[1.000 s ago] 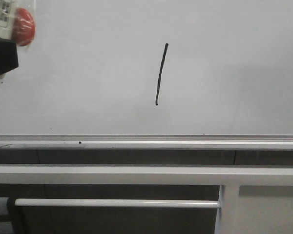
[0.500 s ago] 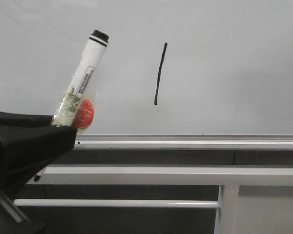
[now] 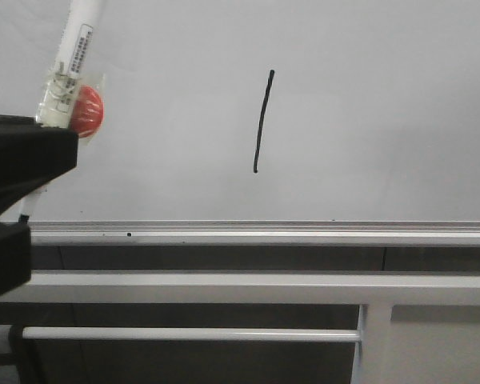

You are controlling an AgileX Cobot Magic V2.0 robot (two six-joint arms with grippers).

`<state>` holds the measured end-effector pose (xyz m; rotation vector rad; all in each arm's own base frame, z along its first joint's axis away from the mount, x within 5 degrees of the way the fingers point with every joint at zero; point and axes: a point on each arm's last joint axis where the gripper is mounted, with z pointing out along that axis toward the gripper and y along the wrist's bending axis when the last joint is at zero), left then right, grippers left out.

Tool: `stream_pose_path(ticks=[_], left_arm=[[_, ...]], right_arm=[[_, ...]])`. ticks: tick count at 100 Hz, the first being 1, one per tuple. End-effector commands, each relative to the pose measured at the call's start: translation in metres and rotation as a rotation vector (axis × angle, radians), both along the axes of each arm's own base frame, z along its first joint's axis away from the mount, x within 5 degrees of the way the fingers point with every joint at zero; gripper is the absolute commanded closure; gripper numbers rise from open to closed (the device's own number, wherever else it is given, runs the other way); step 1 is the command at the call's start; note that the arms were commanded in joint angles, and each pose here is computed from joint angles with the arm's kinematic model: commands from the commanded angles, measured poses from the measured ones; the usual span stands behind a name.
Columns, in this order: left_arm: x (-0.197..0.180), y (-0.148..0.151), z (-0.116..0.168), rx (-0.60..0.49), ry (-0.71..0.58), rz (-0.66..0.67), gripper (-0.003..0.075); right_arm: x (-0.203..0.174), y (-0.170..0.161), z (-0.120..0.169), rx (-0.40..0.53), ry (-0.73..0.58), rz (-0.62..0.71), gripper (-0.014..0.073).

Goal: Write number 1 on whiteboard

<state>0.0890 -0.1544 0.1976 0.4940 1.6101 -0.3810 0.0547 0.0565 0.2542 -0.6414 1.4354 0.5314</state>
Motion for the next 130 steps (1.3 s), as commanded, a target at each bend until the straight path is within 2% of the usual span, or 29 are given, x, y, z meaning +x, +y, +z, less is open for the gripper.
stream_pose_path(ticks=[1, 9, 26, 75, 130], left_arm=[[0.008, 0.009, 0.031, -0.168, -0.205, 0.128, 0.0741], [0.011, 0.011, 0.036, -0.205, -0.202, 0.154, 0.0741], [0.017, 0.015, 0.037, -0.209, -0.208, 0.194, 0.0741], [0.017, 0.013, 0.034, -0.275, -0.170, 0.172, 0.0741], [0.018, 0.008, 0.033, -0.246, -0.193, 0.150, 0.0741]], right_arm=[[0.000, 0.001, 0.009, 0.006, -0.024, 0.009, 0.0658], [-0.001, 0.001, 0.009, 0.006, -0.024, 0.013, 0.0658], [-0.001, 0.001, 0.009, 0.006, -0.025, 0.015, 0.0658], [-0.001, 0.001, 0.009, 0.006, -0.025, 0.017, 0.0658], [-0.001, 0.002, 0.009, 0.013, -0.023, 0.026, 0.0658]])
